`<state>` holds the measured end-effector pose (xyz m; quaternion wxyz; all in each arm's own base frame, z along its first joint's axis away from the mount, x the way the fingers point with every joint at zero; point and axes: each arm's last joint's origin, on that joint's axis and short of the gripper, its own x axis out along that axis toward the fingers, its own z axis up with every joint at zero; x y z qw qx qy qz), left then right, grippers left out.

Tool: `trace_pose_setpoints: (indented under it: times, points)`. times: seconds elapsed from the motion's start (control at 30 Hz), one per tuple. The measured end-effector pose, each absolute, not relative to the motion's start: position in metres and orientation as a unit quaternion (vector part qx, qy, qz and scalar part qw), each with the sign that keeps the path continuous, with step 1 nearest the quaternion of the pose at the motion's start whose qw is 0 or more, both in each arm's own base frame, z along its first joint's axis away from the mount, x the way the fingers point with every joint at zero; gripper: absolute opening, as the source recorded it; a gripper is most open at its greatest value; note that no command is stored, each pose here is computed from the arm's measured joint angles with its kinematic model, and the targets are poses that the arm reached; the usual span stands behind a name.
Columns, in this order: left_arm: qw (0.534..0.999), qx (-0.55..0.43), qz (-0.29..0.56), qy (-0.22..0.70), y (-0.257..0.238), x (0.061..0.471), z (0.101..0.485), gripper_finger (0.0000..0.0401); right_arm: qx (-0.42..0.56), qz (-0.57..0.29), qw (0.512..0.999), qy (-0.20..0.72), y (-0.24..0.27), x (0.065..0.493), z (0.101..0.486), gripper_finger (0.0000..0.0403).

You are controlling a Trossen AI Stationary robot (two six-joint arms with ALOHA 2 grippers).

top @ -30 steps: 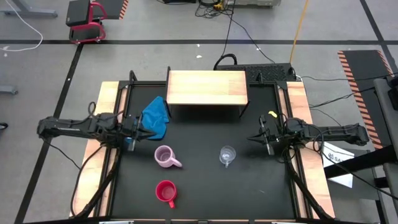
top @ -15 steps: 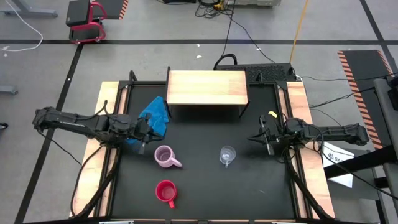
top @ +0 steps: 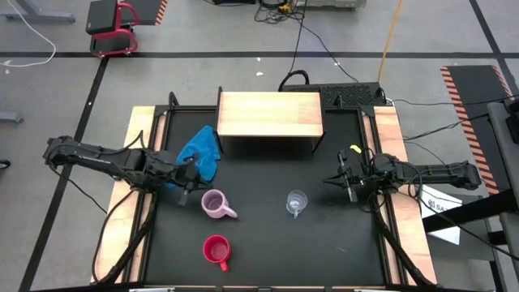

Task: Stack small to large cups/mugs on shelf
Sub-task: Put the purple mug on the shelf

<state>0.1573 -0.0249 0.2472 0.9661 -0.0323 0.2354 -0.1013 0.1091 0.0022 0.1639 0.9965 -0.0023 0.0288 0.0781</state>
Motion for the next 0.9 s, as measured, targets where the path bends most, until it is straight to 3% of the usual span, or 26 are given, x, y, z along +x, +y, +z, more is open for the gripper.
trace_pose_setpoints:
  times: [0.53,0.9]
  points:
    - [0.914,-0.027,-0.099,0.393,-0.031,0.18,0.26,0.0,0.002,0.078,0.996,0.037,0.002,0.109,0.162,0.0]
    - [0.886,-0.028,-0.088,0.454,-0.03,0.187,0.256,0.0,0.002,0.078,0.996,0.037,0.002,0.109,0.163,0.0]
